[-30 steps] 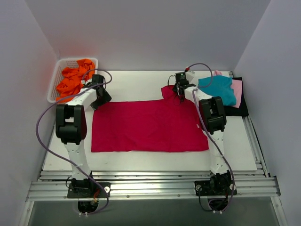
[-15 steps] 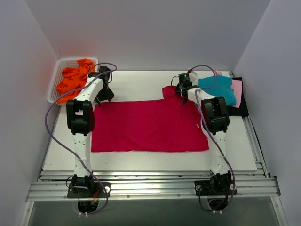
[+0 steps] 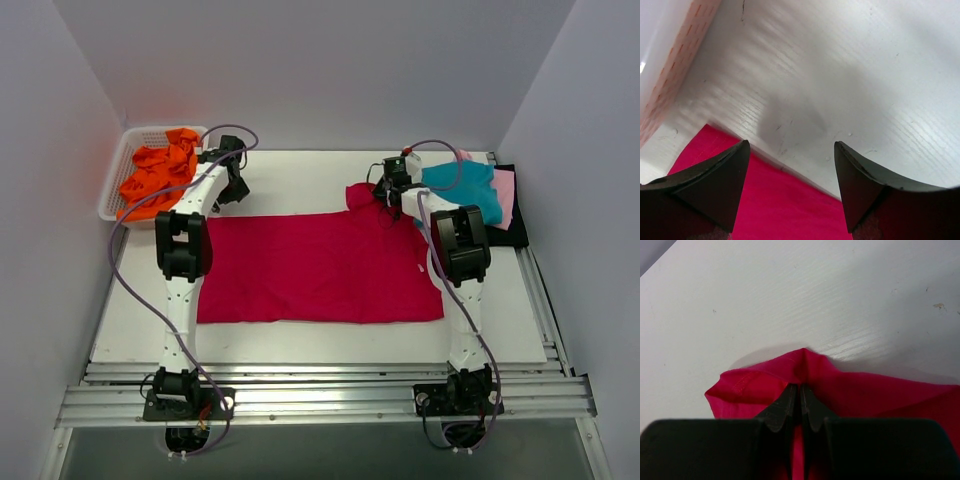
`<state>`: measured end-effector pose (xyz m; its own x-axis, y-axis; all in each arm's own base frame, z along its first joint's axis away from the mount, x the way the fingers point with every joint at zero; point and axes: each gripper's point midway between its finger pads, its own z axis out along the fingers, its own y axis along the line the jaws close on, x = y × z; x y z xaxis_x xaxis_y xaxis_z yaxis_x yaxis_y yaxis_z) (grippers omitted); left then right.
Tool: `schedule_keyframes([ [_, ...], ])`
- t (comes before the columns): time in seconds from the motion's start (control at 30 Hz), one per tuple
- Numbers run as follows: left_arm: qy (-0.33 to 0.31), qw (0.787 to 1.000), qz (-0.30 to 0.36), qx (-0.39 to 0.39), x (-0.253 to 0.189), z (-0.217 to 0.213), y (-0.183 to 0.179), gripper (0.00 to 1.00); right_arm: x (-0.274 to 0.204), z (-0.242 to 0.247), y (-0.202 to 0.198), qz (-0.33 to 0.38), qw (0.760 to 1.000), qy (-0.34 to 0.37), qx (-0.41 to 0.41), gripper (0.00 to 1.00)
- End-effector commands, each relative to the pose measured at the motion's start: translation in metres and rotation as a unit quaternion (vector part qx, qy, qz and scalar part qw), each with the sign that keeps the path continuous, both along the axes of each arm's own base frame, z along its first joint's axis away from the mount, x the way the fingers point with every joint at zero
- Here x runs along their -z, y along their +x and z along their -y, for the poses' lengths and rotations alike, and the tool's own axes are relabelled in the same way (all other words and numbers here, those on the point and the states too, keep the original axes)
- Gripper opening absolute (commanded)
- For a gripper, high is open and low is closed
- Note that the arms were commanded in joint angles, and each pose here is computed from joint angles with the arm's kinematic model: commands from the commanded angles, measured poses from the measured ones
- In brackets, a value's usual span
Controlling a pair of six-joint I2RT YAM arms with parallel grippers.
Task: Fold and stack the t-shirts
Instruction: Grap the side of the flattened tshirt furthest away from the robot with both arms
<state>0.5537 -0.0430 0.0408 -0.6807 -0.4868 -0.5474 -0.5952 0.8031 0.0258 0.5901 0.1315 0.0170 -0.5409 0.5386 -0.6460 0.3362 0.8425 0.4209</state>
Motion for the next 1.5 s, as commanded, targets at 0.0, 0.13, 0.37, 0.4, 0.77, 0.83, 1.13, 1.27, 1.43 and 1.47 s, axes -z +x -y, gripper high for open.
schedule_keyframes([
  [0.0, 0.016, 1.0, 0.001, -0.013, -0.016, -0.01, -0.005, 0.77, 0.002, 0.007, -0.015, -0.03, 1.0, -0.001, -0.002, 0.0],
  [0.13, 0.015, 1.0, 0.001, -0.015, -0.022, -0.01, -0.016, 0.77, 0.005, 0.006, -0.015, -0.032, 0.999, 0.001, -0.002, 0.0],
  [0.37, 0.014, 1.0, -0.017, -0.009, -0.015, -0.005, -0.029, 0.77, 0.008, 0.003, -0.014, -0.034, 0.999, 0.006, -0.005, 0.0],
  [0.4, 0.015, 1.0, -0.019, -0.008, -0.014, -0.004, -0.029, 0.77, 0.007, 0.003, -0.014, -0.033, 0.999, 0.007, -0.005, 0.0],
  [0.77, 0.019, 0.998, -0.054, -0.013, 0.015, -0.003, -0.038, 0.33, 0.01, 0.01, -0.016, -0.039, 0.999, 0.01, -0.001, 0.0],
  [0.83, 0.019, 0.998, -0.056, -0.013, 0.018, -0.003, -0.039, 0.29, 0.01, 0.011, -0.016, -0.039, 0.999, 0.01, 0.001, 0.0],
  [1.13, 0.027, 0.997, -0.066, -0.011, 0.027, -0.007, -0.045, 0.09, 0.007, 0.011, -0.015, -0.033, 0.999, 0.011, -0.001, 0.0],
  [1.27, 0.032, 0.998, -0.054, -0.01, 0.016, -0.009, -0.045, 0.02, -0.016, 0.005, -0.011, -0.01, 1.0, 0.01, -0.008, 0.0],
  [1.43, 0.032, 0.999, -0.011, -0.007, -0.023, -0.012, -0.043, 0.02, -0.049, -0.005, -0.011, 0.013, 1.0, -0.001, -0.017, 0.0],
  [1.47, 0.034, 0.999, -0.01, -0.007, -0.026, -0.013, -0.046, 0.02, -0.053, -0.005, -0.011, 0.015, 1.0, -0.004, -0.017, 0.0],
])
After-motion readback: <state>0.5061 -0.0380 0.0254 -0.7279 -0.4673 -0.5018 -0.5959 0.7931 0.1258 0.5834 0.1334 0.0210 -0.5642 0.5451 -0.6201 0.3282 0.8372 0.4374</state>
